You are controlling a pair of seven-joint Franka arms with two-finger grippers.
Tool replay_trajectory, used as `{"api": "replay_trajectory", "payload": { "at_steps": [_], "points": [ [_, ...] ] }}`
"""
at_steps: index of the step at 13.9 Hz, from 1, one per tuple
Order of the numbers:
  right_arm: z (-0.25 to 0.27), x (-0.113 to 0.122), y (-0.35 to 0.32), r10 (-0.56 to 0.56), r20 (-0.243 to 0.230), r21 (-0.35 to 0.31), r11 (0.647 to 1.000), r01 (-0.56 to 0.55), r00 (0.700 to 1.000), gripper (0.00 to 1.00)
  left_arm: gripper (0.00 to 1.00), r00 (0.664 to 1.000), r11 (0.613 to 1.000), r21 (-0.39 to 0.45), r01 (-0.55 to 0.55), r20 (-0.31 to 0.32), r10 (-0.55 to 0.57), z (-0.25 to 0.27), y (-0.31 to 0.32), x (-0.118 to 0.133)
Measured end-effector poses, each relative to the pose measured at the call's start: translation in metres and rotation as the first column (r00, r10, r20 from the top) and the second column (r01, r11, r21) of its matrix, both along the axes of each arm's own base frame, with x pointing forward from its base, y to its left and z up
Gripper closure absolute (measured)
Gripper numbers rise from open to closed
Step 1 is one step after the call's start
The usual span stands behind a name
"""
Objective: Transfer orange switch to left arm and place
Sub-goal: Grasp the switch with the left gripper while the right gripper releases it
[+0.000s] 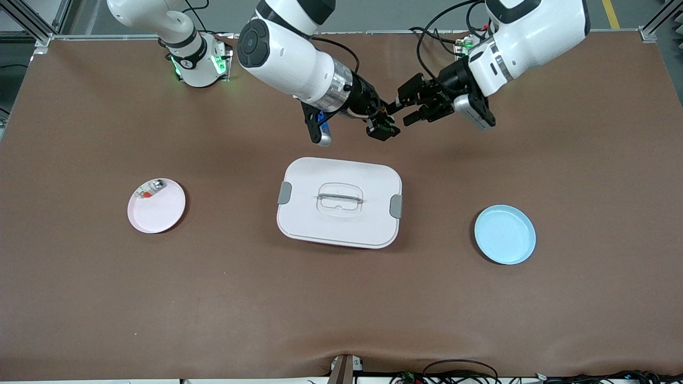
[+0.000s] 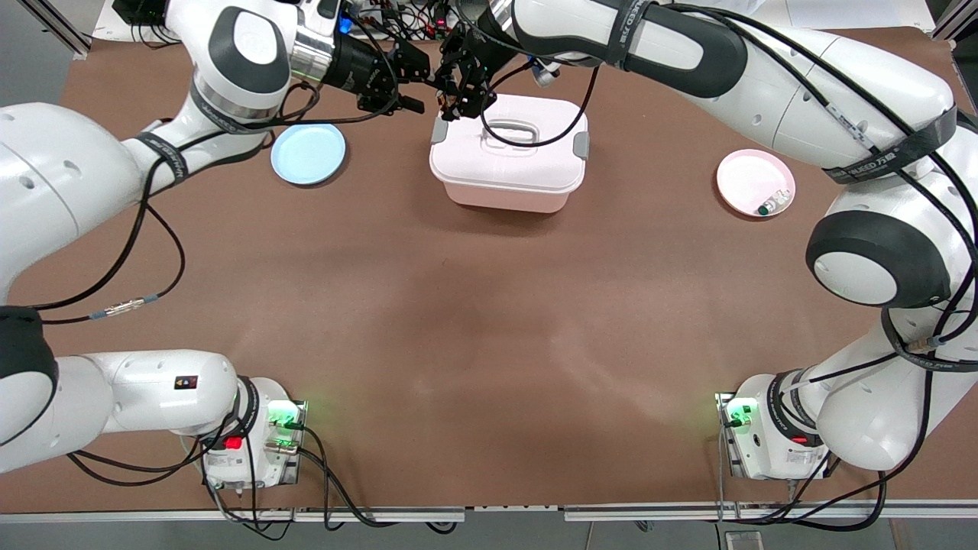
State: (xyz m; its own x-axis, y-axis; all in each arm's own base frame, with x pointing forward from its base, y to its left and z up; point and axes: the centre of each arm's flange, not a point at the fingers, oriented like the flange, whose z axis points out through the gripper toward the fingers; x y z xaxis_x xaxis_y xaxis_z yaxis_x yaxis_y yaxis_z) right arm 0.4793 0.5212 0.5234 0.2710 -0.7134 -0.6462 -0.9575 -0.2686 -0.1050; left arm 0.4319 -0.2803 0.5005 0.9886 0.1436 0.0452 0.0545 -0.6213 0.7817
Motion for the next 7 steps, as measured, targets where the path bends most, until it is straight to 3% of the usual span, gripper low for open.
{"api": "replay_trajectory", "payload": {
  "at_steps": [5,7],
  "points": [
    [-0.001,0.0,0.0,0.0,-0.001,-0.001,1.0,0.0,1.0,0.27,0.4,1.0,1.0,-0.024,-0.013,-0.002,0.013,-0.008,-0.019,-0.006],
    [-0.001,0.0,0.0,0.0,-0.001,-0.001,1.0,0.0,1.0,0.27,0.6,1.0,1.0,-0.024,-0.013,-0.002,0.013,-0.008,-0.019,-0.006]
  ]
}}
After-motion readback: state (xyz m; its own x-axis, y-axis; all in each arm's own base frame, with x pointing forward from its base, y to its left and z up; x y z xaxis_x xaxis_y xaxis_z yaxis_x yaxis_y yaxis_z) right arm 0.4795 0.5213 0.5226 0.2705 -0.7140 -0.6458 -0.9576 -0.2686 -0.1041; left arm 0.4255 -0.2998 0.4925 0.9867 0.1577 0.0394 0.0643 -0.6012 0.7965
